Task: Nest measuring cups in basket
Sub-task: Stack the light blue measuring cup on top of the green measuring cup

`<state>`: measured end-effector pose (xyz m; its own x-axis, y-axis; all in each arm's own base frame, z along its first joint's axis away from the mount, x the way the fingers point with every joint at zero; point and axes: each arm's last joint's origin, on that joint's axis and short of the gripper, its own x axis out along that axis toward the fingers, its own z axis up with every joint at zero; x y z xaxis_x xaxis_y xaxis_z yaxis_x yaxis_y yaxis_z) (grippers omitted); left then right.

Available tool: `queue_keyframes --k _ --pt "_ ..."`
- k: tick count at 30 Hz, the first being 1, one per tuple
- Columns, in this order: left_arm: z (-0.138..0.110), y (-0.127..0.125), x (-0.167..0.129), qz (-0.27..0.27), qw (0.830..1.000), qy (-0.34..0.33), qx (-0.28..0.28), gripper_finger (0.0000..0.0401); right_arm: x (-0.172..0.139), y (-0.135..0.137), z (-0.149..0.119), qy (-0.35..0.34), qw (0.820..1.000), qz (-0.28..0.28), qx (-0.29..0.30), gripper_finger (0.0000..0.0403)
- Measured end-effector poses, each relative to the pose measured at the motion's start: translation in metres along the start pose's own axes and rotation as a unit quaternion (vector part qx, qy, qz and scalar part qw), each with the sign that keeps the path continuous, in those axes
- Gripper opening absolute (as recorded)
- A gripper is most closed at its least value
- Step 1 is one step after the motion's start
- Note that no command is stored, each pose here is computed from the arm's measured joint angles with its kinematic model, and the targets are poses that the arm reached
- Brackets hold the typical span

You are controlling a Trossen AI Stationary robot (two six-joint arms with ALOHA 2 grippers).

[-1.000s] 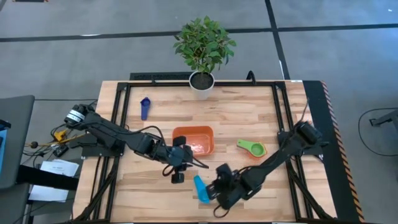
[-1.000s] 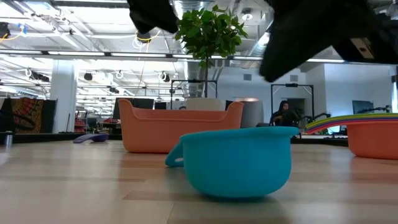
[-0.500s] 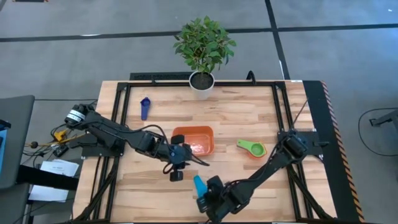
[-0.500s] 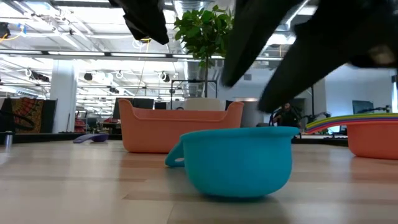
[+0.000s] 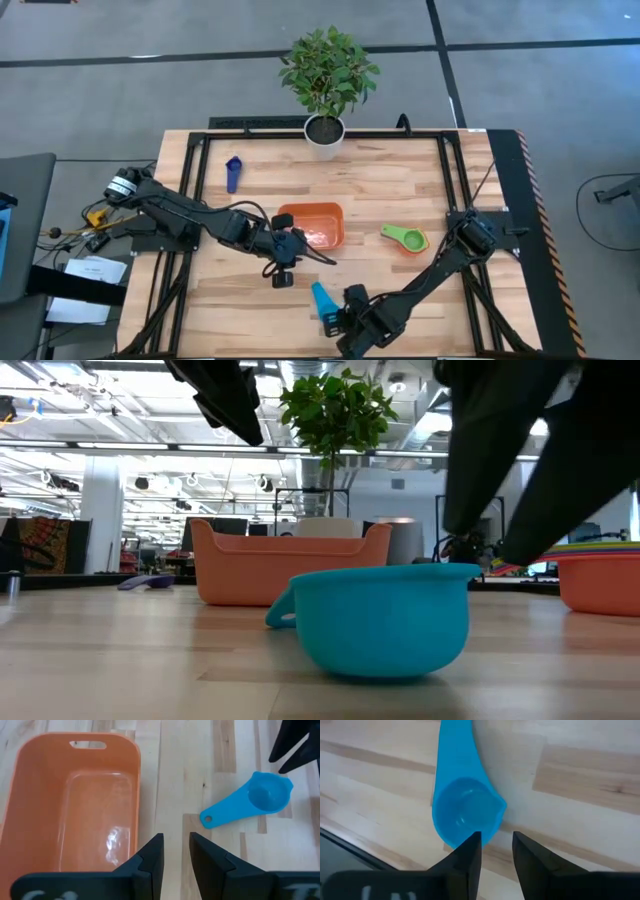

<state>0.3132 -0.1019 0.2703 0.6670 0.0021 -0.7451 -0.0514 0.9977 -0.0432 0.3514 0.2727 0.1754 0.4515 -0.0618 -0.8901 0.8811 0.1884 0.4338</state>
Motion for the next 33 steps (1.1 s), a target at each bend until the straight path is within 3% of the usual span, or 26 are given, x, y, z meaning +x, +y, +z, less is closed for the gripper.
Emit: queue_keyframes --k 13,33 --pt "-0.006 0.002 0.0 0.01 0.999 0.032 0.009 0.0079 0.007 0.007 0.017 0.031 0.999 -0.021 0.007 0.0128" --pt "-0.01 0.003 -0.001 0.016 0.999 0.048 -0.004 0.0079 0.013 0.009 0.023 0.047 0.998 -0.031 0.001 0.0131"
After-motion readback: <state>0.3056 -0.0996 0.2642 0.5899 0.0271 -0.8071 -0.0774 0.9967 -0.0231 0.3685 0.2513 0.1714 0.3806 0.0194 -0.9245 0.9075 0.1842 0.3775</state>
